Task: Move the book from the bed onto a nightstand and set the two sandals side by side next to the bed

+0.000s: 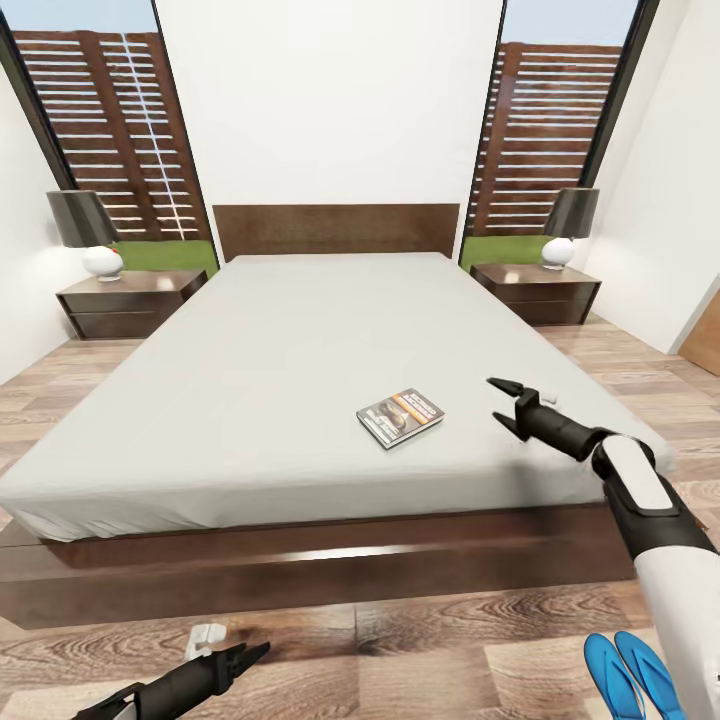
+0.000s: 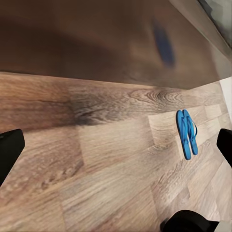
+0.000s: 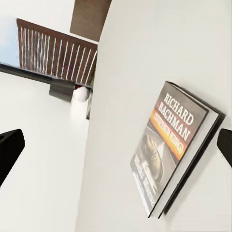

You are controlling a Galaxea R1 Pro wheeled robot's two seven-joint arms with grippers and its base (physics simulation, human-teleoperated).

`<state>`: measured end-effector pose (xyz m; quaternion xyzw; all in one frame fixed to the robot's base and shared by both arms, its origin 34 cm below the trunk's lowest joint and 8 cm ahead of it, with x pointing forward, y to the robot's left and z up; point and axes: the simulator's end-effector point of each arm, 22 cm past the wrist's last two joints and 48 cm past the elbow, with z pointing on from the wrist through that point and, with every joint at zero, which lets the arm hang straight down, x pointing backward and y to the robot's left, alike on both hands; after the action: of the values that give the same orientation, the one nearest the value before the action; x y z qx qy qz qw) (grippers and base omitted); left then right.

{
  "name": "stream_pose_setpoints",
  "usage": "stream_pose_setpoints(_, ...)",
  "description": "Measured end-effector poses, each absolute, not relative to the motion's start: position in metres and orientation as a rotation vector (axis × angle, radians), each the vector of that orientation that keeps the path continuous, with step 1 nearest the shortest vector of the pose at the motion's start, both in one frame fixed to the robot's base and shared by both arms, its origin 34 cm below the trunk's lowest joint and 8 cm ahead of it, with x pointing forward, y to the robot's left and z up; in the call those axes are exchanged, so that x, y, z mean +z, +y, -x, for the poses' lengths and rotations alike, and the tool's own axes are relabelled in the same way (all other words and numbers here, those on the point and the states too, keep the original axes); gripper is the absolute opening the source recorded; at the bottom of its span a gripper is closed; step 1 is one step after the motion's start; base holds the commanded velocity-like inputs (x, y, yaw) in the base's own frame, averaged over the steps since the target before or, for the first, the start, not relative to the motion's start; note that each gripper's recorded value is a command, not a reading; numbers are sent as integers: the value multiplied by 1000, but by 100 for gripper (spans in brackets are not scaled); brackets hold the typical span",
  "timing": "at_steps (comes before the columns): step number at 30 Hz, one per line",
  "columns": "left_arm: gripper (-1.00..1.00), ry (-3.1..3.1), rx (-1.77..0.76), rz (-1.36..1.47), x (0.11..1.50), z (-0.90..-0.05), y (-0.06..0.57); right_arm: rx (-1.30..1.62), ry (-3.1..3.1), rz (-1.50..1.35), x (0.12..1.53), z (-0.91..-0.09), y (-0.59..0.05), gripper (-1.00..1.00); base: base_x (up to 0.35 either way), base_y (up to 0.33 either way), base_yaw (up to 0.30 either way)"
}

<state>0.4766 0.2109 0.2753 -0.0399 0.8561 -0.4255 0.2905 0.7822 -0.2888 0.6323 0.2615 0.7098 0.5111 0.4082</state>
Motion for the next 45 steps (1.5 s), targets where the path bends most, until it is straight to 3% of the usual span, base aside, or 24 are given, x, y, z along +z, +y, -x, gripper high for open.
stream_pose_setpoints(19,100,2286,-1167,91,275,-472,194,1060,2013,-686,716,-850,-283,100,0,0,0)
stream_pose_setpoints(45,100,2315,-1200,38,271,-457,184,1065,1985,-648,758,-859,-273,100,0,0,0)
